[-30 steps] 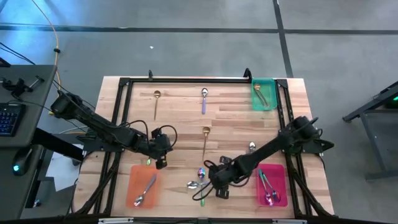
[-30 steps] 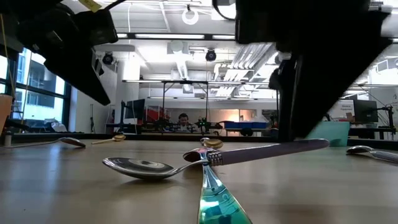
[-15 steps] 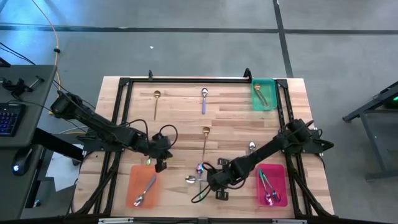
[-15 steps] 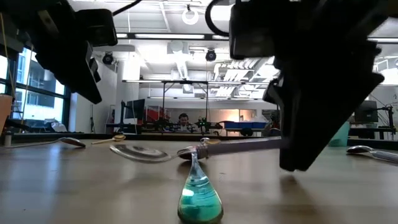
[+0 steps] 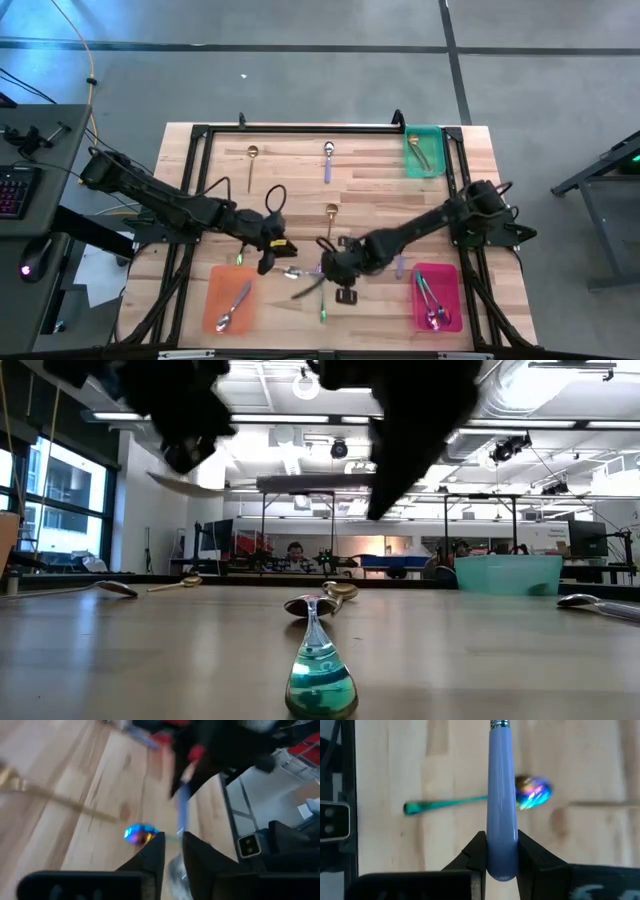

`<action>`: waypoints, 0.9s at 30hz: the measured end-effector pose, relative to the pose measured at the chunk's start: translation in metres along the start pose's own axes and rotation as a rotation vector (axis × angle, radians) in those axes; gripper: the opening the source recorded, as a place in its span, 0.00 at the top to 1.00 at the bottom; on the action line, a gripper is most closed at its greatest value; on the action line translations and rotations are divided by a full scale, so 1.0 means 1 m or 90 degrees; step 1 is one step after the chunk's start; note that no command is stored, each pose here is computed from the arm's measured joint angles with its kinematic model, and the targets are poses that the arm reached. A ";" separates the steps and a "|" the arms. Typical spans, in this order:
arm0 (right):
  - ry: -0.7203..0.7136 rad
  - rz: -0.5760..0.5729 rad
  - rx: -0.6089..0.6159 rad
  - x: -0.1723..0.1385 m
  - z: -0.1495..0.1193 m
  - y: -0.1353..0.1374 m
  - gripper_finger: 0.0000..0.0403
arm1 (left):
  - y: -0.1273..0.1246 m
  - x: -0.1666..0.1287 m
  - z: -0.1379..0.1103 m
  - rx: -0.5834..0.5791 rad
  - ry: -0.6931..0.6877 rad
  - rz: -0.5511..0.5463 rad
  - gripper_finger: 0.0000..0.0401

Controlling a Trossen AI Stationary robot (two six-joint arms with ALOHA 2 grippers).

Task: Sort silverware by color (type)
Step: Put the purple spoon into the orange bin

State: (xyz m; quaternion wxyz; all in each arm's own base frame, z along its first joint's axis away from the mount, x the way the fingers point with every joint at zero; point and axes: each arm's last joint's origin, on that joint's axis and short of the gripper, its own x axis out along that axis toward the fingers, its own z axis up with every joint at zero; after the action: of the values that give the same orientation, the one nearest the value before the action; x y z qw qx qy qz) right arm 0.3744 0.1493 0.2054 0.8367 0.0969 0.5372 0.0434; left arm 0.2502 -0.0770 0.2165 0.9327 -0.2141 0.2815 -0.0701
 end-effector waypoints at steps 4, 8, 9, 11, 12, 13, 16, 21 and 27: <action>-0.022 -0.001 -0.016 -0.006 0.016 -0.017 0.91 | -0.007 0.001 0.012 0.065 -0.001 0.016 0.75; -0.045 0.008 -0.024 -0.014 0.032 -0.032 0.91 | -0.009 0.005 0.013 0.102 0.018 0.052 0.67; -0.053 0.008 -0.026 -0.016 0.036 -0.036 0.91 | -0.008 0.006 0.012 0.105 0.028 0.058 0.66; -0.061 0.011 -0.017 -0.020 0.042 -0.043 0.91 | -0.007 0.008 0.011 0.111 0.032 0.061 0.63; -0.067 0.012 -0.011 -0.022 0.045 -0.046 0.91 | -0.007 0.008 0.011 0.116 0.032 0.061 0.62; -0.074 0.014 -0.006 -0.024 0.049 -0.049 0.91 | -0.007 0.008 0.011 0.120 0.030 0.060 0.62; -0.082 0.018 0.003 -0.029 0.054 -0.056 0.91 | -0.007 0.008 0.011 0.135 0.032 0.066 0.61; -0.098 0.024 0.005 -0.031 0.060 -0.060 0.91 | -0.002 0.006 0.004 0.117 0.077 0.107 0.68; -0.100 0.032 0.006 -0.031 0.061 -0.061 0.91 | 0.002 0.005 -0.001 0.112 0.115 0.128 0.91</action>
State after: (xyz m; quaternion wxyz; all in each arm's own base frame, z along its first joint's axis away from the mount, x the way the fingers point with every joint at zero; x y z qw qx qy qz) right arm 0.4142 0.0772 0.2452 0.8747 0.1172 0.4672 0.0543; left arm 0.2537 -0.0773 0.2122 0.9211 -0.0955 0.3770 -0.0201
